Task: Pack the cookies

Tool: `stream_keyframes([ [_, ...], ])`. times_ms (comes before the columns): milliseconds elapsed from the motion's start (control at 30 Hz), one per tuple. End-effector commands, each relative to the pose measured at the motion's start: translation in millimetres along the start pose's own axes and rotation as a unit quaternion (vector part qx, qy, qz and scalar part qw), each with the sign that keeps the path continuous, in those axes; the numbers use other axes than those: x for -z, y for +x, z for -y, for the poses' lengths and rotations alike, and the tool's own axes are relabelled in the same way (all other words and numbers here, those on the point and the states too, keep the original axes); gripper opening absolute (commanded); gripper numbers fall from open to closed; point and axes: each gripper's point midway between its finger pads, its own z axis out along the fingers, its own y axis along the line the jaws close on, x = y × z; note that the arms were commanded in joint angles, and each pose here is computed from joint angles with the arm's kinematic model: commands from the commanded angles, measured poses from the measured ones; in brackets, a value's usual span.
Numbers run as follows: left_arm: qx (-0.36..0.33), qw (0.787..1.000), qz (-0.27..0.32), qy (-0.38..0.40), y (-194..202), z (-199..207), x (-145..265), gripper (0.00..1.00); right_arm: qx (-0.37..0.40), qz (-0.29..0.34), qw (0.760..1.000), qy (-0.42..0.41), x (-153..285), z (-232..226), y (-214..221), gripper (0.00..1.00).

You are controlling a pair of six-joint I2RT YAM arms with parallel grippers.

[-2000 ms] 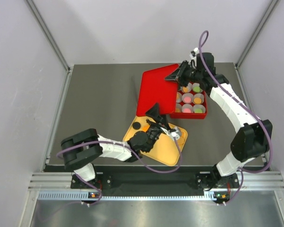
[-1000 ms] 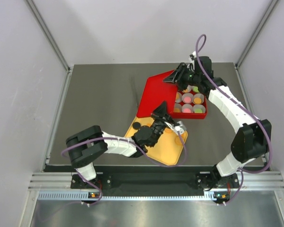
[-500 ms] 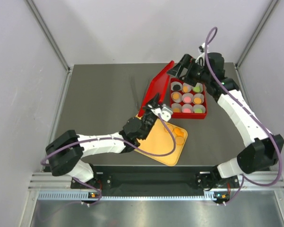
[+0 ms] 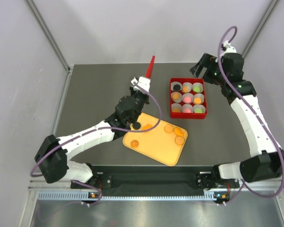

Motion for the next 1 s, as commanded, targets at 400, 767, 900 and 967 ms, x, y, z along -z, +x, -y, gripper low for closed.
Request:
stream_keyframes([
  [400,0.278,0.958,-0.009,0.075,-95,-9,21,0.0,0.086,-0.134,0.954,0.252,-71,162,69,0.7],
  [767,0.329,0.936,-0.012,0.12,-103,-6,25,0.0,0.081,-0.174,0.944,0.269,-95,197,90,0.6],
  [900,0.369,0.918,-0.023,0.142,-105,-6,20,0.0,0.074,-0.181,0.943,0.27,-105,203,97,0.59],
  [967,0.38,0.911,-0.028,0.156,-105,-7,19,0.0,0.071,-0.186,0.942,0.269,-111,206,101,0.56],
])
